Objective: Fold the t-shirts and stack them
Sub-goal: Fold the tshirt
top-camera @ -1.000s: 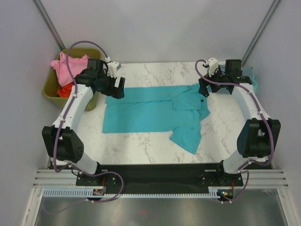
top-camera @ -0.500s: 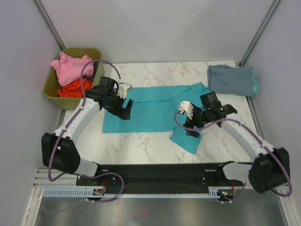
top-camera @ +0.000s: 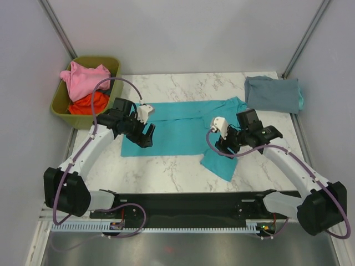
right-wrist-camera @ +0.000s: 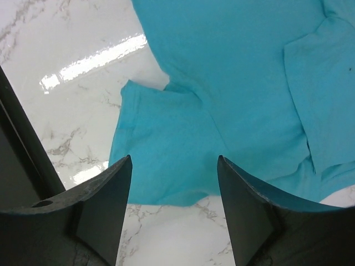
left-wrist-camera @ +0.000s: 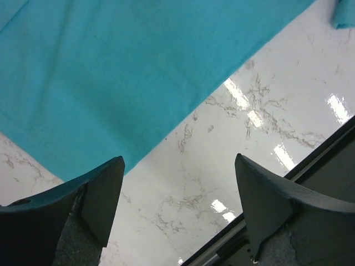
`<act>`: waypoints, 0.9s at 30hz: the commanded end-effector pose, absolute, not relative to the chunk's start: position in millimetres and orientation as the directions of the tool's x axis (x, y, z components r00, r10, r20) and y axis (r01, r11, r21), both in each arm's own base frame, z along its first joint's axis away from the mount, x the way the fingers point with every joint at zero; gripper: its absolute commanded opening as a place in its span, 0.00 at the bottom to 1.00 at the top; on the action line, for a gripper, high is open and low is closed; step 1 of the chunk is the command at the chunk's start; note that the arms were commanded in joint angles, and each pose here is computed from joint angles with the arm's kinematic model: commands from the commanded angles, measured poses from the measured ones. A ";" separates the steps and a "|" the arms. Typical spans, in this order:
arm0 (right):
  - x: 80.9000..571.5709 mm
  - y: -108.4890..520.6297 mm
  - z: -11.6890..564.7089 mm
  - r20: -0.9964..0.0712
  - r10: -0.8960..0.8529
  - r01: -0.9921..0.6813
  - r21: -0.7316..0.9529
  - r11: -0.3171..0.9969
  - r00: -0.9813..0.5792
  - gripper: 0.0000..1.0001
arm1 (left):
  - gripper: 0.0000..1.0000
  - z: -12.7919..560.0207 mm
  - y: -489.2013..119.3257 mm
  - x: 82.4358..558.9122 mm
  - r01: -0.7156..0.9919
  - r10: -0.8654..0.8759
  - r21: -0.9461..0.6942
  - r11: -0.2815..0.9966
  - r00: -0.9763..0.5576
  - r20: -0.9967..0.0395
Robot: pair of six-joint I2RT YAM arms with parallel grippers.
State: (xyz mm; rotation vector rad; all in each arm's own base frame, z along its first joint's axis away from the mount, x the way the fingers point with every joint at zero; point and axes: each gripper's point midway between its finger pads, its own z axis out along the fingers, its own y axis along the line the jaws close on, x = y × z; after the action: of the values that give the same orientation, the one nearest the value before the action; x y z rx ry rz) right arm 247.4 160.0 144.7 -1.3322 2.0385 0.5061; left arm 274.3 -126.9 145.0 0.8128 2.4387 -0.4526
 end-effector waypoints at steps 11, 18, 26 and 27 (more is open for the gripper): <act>198.1 137.8 82.8 -0.522 -0.836 -0.939 -0.342 0.023 0.170 0.72 | 0.83 90.9 -86.1 299.3 0.651 0.609 0.149 0.745 -0.571 -0.550; 180.6 140.0 58.8 -0.484 -0.847 -0.953 -0.293 -0.081 0.221 0.71 | 0.85 70.8 -78.2 295.5 0.642 0.621 0.165 0.749 -0.593 -0.513; 157.9 135.5 41.5 -0.448 -0.867 -0.970 -0.201 -0.140 0.218 0.71 | 0.85 73.3 -73.7 299.3 0.630 0.623 0.187 0.754 -0.593 -0.511; 157.3 135.3 40.2 -0.446 -0.870 -0.971 -0.194 -0.138 0.212 0.72 | 0.85 72.5 -73.4 299.3 0.631 0.623 0.186 0.753 -0.593 -0.510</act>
State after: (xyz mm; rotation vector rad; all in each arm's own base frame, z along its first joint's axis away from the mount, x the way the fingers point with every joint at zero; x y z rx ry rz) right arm 167.6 139.0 49.5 -1.9967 1.6967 0.2881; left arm 285.1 -76.5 65.0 0.9201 2.4510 -0.0667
